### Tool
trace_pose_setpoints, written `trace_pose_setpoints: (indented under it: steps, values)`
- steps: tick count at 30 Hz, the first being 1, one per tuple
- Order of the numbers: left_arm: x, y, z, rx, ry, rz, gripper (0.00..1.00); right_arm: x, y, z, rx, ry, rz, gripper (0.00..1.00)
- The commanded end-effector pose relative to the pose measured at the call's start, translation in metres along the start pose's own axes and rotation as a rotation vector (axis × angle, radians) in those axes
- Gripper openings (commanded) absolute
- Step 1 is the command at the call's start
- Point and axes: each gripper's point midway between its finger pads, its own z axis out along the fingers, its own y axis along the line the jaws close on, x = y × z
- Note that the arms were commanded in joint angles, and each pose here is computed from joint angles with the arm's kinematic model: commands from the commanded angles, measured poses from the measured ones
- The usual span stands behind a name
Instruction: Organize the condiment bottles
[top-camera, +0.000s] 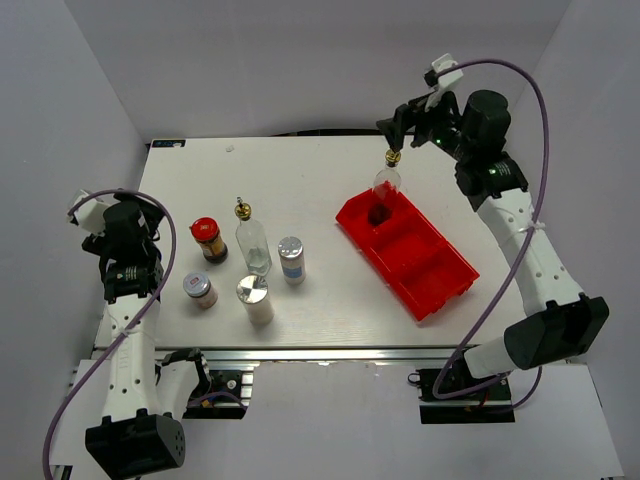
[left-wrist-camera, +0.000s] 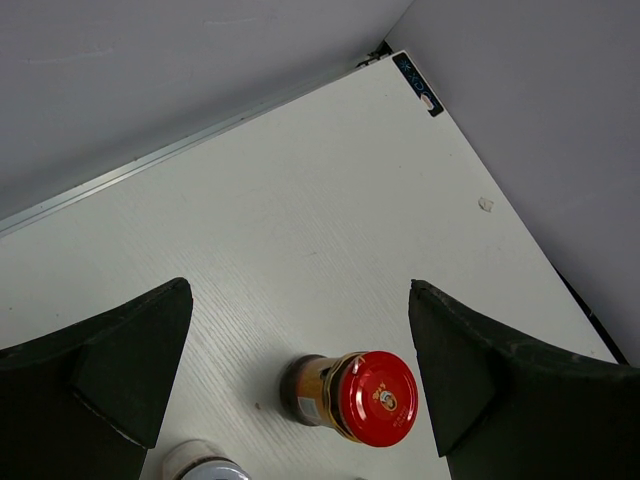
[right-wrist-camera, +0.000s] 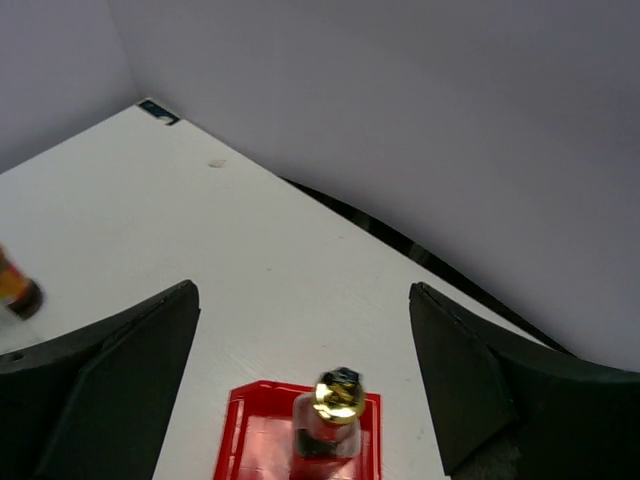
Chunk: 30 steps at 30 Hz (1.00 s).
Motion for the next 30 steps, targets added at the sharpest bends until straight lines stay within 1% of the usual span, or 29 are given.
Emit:
trace_pose_setpoints:
  steps: [1, 2, 3, 4, 5, 6, 9, 10, 12, 13, 14, 16, 17, 19, 23, 25, 27, 30]
  values:
    - [-0.007, -0.009, -0.007, 0.037, 0.004, -0.026, 0.98, -0.013, 0.075, -0.012, -0.248, 0.030, -0.028, 0.89]
    - [-0.005, -0.012, -0.006, 0.047, 0.018, -0.026, 0.98, -0.003, 0.093, -0.012, -0.292, 0.061, -0.064, 0.89]
    - [-0.002, -0.011, -0.005, 0.043, 0.028, -0.026, 0.98, 0.001, 0.131, -0.010, -0.370, 0.069, -0.085, 0.89]
    - [0.000, -0.012, -0.005, 0.042, 0.038, -0.038, 0.98, 0.006, 0.149, -0.009, -0.416, 0.077, -0.097, 0.89]
    - [0.002, -0.013, -0.004, 0.044, 0.050, -0.041, 0.98, 0.013, 0.166, -0.007, -0.461, 0.089, -0.090, 0.89]
    - [0.009, -0.018, -0.004, 0.073, 0.081, -0.040, 0.98, 0.016, 0.194, -0.008, -0.542, 0.087, -0.053, 0.89]
    - [0.025, -0.026, -0.003, 0.122, 0.142, -0.035, 0.98, 0.032, 0.243, -0.003, -0.673, 0.110, -0.004, 0.90]
    - [0.031, -0.031, -0.005, 0.155, 0.169, -0.037, 0.98, 0.033, 0.254, 0.000, -0.695, 0.102, -0.003, 0.89]
    - [0.040, -0.031, -0.005, 0.169, 0.193, -0.034, 0.98, 0.049, 0.283, 0.008, -0.746, 0.126, -0.007, 0.89]
    - [0.043, -0.032, -0.006, 0.179, 0.202, -0.031, 0.98, 0.045, 0.291, 0.012, -0.759, 0.113, -0.011, 0.89]
    - [0.044, -0.031, -0.006, 0.180, 0.206, -0.029, 0.98, 0.058, 0.300, 0.020, -0.771, 0.142, -0.005, 0.89]
    - [0.049, -0.030, -0.007, 0.184, 0.223, -0.012, 0.98, 0.059, 0.315, 0.026, -0.790, 0.147, 0.012, 0.90]
    - [0.051, -0.030, -0.007, 0.185, 0.227, -0.006, 0.98, 0.068, 0.322, 0.034, -0.796, 0.158, 0.018, 0.89]
    - [0.056, -0.027, -0.007, 0.177, 0.240, 0.008, 0.98, 0.072, 0.331, 0.042, -0.785, 0.152, 0.024, 0.89]
    - [0.064, -0.015, -0.003, 0.126, 0.241, 0.034, 0.98, 0.073, 0.344, 0.070, -0.729, 0.113, 0.035, 0.89]
    - [0.068, -0.016, -0.003, 0.133, 0.252, 0.043, 0.98, 0.080, 0.346, 0.083, -0.668, 0.114, 0.036, 0.89]
    - [0.072, -0.017, -0.002, 0.141, 0.266, 0.051, 0.98, 0.074, 0.343, 0.096, -0.598, 0.071, 0.034, 0.89]
    - [0.072, -0.016, -0.002, 0.136, 0.260, 0.052, 0.98, 0.077, 0.348, 0.109, -0.556, 0.032, 0.033, 0.89]
